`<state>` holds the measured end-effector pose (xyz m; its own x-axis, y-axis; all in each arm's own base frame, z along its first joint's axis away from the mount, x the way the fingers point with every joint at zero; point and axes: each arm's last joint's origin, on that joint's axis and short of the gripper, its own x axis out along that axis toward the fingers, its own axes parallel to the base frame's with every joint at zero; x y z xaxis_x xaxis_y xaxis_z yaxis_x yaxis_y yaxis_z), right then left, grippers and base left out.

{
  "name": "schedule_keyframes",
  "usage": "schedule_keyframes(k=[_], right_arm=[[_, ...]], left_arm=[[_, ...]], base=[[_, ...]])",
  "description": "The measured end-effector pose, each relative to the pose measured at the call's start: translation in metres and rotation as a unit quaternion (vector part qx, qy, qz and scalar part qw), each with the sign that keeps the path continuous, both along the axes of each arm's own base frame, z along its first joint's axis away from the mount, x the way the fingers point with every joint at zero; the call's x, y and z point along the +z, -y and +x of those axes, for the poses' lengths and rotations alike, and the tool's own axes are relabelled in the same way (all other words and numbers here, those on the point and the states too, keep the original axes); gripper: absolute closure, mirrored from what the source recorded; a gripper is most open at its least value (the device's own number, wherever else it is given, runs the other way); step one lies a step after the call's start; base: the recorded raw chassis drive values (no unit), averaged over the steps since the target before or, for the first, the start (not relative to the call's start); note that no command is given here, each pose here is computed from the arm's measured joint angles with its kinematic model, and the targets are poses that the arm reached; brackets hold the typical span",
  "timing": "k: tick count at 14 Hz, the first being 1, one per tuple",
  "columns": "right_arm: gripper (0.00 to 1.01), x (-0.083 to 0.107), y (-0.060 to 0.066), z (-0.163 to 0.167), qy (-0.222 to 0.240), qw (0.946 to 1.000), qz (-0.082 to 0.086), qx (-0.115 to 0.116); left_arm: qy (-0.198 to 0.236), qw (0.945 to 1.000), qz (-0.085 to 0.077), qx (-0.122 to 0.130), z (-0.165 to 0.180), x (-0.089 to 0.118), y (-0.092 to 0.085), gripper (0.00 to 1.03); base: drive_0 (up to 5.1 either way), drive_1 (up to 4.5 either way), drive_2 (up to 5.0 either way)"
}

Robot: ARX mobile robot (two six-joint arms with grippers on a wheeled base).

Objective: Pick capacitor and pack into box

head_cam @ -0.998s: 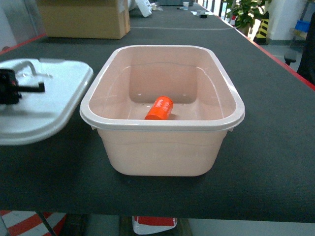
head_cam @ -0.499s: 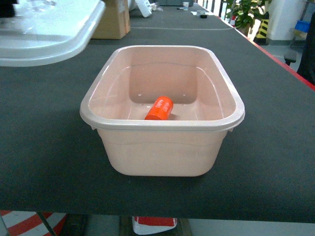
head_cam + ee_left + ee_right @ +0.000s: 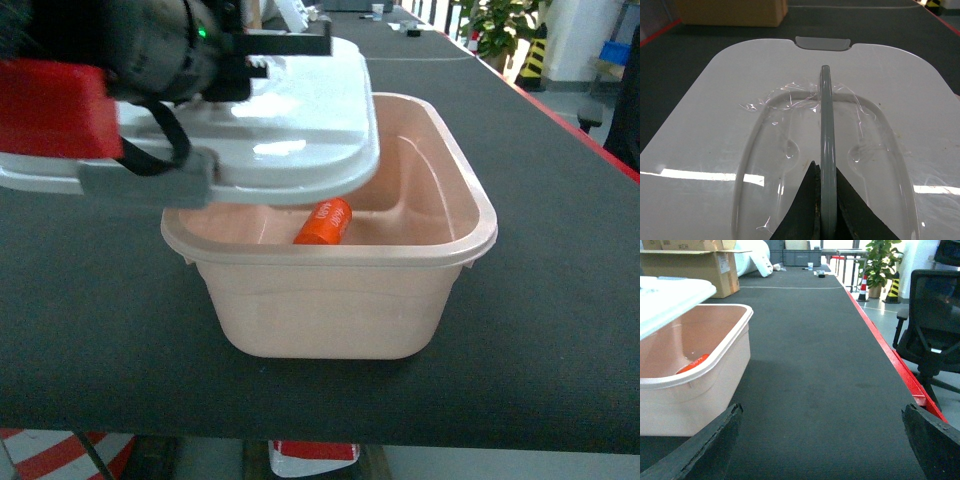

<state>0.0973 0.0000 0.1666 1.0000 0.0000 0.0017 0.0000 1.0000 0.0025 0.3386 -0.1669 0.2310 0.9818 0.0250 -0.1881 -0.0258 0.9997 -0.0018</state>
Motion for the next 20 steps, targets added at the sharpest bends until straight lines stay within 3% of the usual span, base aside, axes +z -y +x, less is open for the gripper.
schedule_keyframes(k=[3, 9, 11, 17, 18, 20], right_arm=[[0.03, 0.000, 0.000, 0.000, 0.000, 1.0000, 0.000, 0.000], [0.03, 0.000, 0.000, 0.000, 0.000, 1.0000, 0.000, 0.000], [0.03, 0.000, 0.000, 0.000, 0.000, 1.0000, 0.000, 0.000], [0.03, 0.000, 0.000, 0.000, 0.000, 1.0000, 0.000, 0.000], [0.03, 0.000, 0.000, 0.000, 0.000, 1.0000, 0.000, 0.000], [0.03, 0.000, 0.000, 0.000, 0.000, 1.0000, 0.000, 0.000]], left_arm=[[-0.004, 0.9998, -0.004, -0.017, 0.002, -0.010, 0.034, 1.01], [-0.010, 0.9998, -0.012, -0.007, 0.003, -0.020, 0.072, 1.01], [-0.015, 0.9997, -0.018, -0.008, 0.001, -0.024, 0.080, 1.01], [-0.017, 0.9998, -0.013, 0.004, 0.004, -0.031, 0.085, 1.01], [-0.019, 0.9997, -0.015, 0.003, 0.004, -0.032, 0.086, 0.95], [-0.010, 0.9996, -0.027, 0.000, 0.004, -0.031, 0.086, 0.64]], base=[[0.0, 0.00, 0.0], [0.0, 0.00, 0.0], [0.0, 0.00, 0.0], [0.0, 0.00, 0.0], [0.0, 0.00, 0.0], [0.0, 0.00, 0.0]])
